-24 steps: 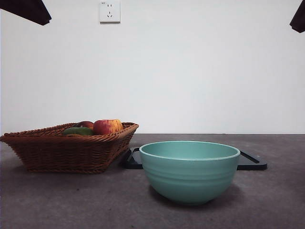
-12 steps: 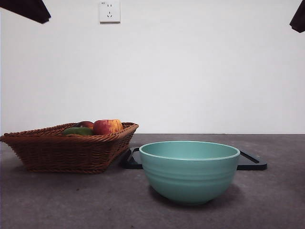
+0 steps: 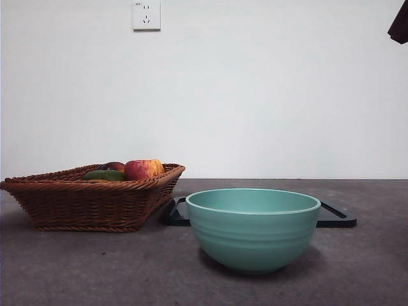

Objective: Pick up the wifruite, put it on the bowl, pick up the plate, put it on desk

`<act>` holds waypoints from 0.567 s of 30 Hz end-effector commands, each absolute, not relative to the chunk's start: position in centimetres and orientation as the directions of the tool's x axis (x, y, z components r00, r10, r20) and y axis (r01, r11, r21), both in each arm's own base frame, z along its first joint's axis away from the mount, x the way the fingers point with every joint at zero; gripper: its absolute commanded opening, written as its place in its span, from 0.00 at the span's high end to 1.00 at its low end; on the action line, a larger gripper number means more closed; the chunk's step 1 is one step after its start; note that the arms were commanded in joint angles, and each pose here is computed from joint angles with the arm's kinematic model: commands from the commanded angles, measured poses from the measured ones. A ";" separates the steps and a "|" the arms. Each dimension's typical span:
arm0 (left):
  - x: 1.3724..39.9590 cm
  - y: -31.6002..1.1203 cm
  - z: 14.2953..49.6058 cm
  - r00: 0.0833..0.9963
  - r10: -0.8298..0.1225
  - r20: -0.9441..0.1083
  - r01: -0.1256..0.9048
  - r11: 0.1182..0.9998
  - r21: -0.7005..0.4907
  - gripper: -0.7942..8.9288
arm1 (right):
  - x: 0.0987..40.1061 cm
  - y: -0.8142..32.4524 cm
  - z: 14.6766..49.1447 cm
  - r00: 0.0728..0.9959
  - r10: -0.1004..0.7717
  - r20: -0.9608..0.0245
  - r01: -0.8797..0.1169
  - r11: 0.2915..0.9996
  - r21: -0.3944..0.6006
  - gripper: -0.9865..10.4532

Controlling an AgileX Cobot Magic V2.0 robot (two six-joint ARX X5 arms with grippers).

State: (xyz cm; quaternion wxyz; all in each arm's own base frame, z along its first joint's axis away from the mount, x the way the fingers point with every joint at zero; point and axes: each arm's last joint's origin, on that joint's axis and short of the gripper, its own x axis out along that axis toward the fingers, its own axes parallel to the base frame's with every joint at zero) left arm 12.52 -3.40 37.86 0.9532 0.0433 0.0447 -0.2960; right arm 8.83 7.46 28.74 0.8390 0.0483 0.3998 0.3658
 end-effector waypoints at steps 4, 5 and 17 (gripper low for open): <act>10.2 -1.3 37.1 0.940 -0.309 0.146 0.286 0.945 0.160 0.91 | 8.9 7.6 29.2 0.417 0.664 -0.621 -0.596 0.716 0.365 0.91; 10.0 -1.0 36.6 0.951 -0.263 0.165 0.237 0.958 0.159 0.91 | 8.9 7.6 29.2 0.417 0.664 -0.621 -0.596 0.716 0.365 0.91; 9.5 0.5 26.3 0.994 0.004 0.110 -0.018 0.991 0.129 0.91 | 8.9 7.6 29.2 0.417 0.663 -0.621 -0.596 0.716 0.364 0.91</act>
